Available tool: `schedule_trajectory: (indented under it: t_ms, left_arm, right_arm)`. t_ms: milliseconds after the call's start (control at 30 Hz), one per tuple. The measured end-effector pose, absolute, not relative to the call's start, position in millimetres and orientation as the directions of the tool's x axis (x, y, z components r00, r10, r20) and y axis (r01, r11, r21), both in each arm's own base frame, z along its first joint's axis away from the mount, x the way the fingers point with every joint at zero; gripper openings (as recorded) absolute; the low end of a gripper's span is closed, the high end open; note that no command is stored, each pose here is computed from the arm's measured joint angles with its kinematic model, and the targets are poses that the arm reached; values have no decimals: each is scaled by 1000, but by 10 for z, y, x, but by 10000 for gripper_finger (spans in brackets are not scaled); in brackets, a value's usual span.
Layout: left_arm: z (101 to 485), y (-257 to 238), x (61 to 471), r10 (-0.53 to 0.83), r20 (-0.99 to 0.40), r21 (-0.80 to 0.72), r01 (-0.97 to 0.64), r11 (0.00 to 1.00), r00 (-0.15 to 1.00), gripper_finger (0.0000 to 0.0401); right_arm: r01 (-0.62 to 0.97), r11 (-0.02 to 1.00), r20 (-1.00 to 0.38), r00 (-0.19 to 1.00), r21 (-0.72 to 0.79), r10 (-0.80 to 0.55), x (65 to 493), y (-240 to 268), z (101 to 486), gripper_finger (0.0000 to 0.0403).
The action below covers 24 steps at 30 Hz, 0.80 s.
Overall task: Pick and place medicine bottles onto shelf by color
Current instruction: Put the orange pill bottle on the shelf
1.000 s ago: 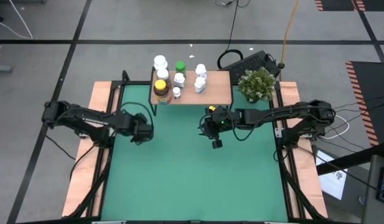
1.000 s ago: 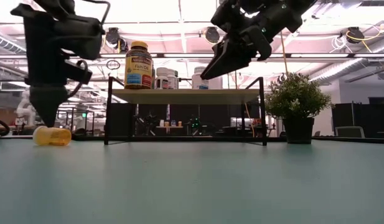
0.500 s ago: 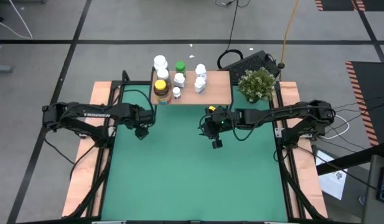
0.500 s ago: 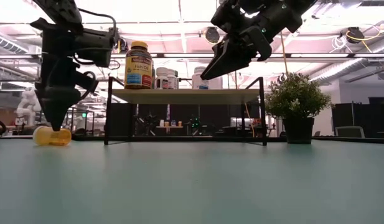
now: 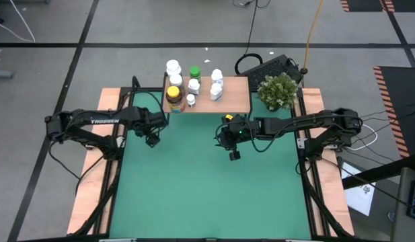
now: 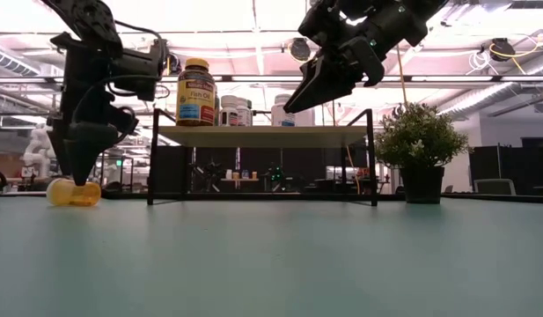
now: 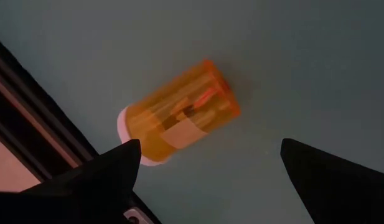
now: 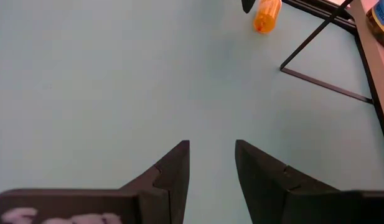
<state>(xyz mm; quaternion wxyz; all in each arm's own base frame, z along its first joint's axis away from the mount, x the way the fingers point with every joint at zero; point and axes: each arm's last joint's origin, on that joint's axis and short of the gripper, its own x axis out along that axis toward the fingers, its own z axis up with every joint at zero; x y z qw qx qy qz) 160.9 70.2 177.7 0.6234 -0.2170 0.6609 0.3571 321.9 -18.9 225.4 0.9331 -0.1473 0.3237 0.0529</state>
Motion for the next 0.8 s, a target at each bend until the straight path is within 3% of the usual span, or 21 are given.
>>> schedule_trajectory:
  t_ms: [400,800]
  left_arm:
    - [1770,635,1667,21,-999,43,-644,764,-42,390]
    - [1769,508,1746,-3,-1000,-6,-569,822,6,390]
  right_arm:
    - [-194,951,-619,785,-240,4,3220,-189,2255,121]
    - [-203,947,-619,785,-251,4,3220,-189,2255,121]
